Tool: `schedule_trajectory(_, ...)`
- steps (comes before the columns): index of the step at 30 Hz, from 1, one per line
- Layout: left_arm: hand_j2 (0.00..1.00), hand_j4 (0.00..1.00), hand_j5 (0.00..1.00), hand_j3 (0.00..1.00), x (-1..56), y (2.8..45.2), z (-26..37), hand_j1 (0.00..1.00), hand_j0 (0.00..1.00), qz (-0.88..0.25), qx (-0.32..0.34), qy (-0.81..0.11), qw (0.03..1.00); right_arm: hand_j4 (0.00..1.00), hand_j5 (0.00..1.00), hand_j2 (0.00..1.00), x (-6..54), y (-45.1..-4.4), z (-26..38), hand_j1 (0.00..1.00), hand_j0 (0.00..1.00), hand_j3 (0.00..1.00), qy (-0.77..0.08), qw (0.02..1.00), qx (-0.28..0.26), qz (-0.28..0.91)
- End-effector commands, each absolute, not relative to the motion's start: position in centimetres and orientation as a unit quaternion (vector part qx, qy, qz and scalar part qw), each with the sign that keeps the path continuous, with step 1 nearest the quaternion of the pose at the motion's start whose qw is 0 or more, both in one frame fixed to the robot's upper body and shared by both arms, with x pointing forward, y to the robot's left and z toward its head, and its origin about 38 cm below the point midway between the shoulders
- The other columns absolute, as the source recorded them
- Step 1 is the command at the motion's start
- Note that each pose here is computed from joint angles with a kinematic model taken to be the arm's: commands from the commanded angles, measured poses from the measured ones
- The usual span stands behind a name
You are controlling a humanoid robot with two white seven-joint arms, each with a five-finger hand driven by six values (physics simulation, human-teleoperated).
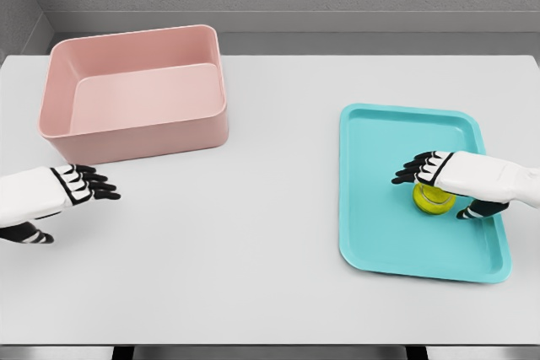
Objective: Put the tennis from the blue tray into the pink basket with both arms
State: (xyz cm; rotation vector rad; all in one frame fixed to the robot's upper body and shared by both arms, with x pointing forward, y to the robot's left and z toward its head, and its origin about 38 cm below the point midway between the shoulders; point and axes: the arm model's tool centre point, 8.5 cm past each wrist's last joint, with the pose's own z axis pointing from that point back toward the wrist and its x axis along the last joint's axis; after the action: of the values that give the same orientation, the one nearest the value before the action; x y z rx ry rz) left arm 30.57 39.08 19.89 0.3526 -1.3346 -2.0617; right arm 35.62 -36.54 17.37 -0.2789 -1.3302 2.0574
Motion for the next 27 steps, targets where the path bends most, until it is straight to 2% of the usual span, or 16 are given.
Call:
schedule_trajectory(1,1.00,1.00,1.00,1.00,30.6,39.3,19.9,1.00,1.00,-0.785,0.135,-0.508,0.328,1.00,1.00,1.00,35.7,-36.7,16.8,1.00,1.00,1.00,-0.509,0.340,-0.104,0.784)
schedule_trajectory(10,1.00,1.00,1.00,1.00,30.6,39.5,19.7,1.00,1.00,-0.787,0.136,-0.503,0.329,0.99,0.99,0.99,35.9,-36.6,16.1,0.99,0.99,0.99,-0.506,0.344,-0.103,0.785)
schedule_trajectory(13,1.00,1.00,1.00,1.00,30.7,39.5,19.7,1.00,1.00,-0.787,0.137,-0.503,0.329,0.88,0.88,0.88,35.9,-36.6,15.9,0.88,0.88,0.88,-0.500,0.339,-0.106,0.790)
schedule_trajectory(25,1.00,1.00,1.00,1.00,30.8,39.5,19.9,1.00,1.00,-0.785,0.137,-0.506,0.330,0.76,0.76,0.76,35.9,-36.3,15.5,0.76,0.76,0.76,-0.495,0.332,-0.107,0.796)
schedule_trajectory(27,1.00,1.00,1.00,1.00,30.8,39.5,19.9,1.00,1.00,-0.784,0.138,-0.507,0.330,0.71,0.71,0.71,35.9,-36.4,15.6,0.71,0.71,0.71,-0.493,0.332,-0.108,0.797)
